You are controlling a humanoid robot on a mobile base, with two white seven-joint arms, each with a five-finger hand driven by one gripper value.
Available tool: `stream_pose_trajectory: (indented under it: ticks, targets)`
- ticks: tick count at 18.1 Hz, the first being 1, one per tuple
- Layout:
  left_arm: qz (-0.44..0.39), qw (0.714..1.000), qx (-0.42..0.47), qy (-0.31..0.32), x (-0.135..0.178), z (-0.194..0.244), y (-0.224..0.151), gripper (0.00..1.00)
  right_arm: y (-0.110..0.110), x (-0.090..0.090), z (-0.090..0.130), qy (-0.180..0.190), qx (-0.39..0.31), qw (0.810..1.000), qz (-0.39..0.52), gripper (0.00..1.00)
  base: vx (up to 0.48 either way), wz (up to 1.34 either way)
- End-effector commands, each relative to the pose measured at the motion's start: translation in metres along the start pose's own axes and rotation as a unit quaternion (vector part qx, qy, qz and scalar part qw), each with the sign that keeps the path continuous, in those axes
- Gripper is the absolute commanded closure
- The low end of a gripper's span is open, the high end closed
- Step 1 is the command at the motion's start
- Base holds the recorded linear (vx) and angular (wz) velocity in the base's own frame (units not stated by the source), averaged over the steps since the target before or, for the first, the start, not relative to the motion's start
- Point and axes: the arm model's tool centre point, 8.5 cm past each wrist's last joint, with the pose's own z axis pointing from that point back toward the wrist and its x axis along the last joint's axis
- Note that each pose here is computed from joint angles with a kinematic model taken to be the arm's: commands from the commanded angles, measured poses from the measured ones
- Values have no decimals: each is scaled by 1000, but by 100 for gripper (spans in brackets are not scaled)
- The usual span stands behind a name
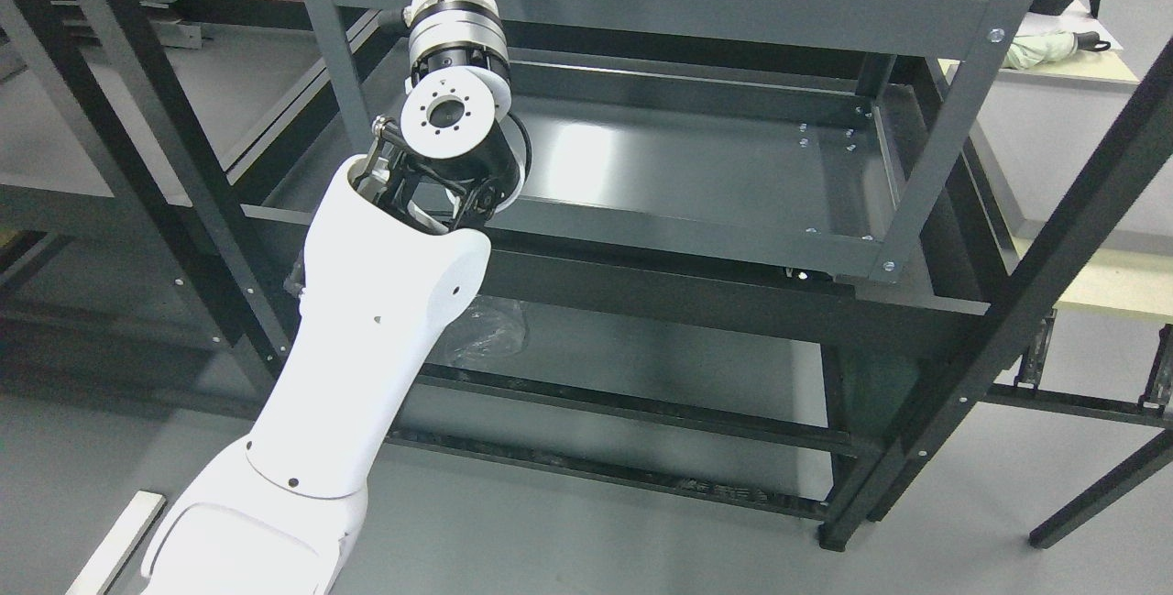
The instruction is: Place yellow IKEA cup on middle right shelf
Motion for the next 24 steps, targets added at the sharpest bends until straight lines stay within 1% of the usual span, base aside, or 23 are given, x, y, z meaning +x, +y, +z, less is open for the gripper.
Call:
stream_pose_trajectory:
  ticks: [1, 3, 6, 7, 10, 13, 15, 16, 18, 19, 20, 22, 24]
  targets:
    - [-1, 996, -88, -23, -2, 43, -25, 1, -28, -8, 3, 6, -114, 994, -2, 1, -41, 228]
    - [2, 990, -138, -20, -10, 66, -39, 1, -28, -7, 3, 5, -114, 994, -2, 1, -18, 170]
    - [1, 979, -205, 9, -44, 122, -63, 1, -28, -7, 3, 5, -114, 994, -2, 1, 12, 67]
    - [-3, 976, -216, 17, -53, 132, -68, 1, -28, -7, 3, 5, -114, 994, -2, 1, 13, 12]
    - [-18, 971, -234, 33, -80, 159, -74, 1, -28, -7, 3, 5, -114, 994, -2, 1, 12, 26]
    - [-31, 966, -248, 74, -122, 193, -65, 1, -28, -7, 3, 5, -114, 994, -2, 1, 23, 85]
    - [-25, 965, -239, 107, -151, 211, -46, 1, -28, -7, 3, 5, -114, 994, -2, 1, 16, 110]
    - [-21, 966, -228, 123, -162, 211, -33, 1, -28, -7, 3, 5, -114, 994, -2, 1, 5, 104]
    - [-17, 963, -218, 155, -184, 198, 3, 1, -28, -7, 3, 5, -114, 994, -2, 1, -20, 80]
    - [-12, 963, -211, 165, -192, 183, 29, 1, -28, -7, 3, 5, -114, 994, -2, 1, 32, 150]
    - [-6, 965, -200, 170, -196, 171, 55, 1, -28, -7, 3, 5, -114, 994, -2, 1, 32, 150]
    - [-6, 974, -145, 175, -200, 154, 105, 1, -28, -7, 3, 5, -114, 994, -2, 1, 64, 293]
    - [-28, 978, -105, 177, -203, 155, 135, 1, -28, -7, 3, 5, -114, 994, -2, 1, 89, 354]
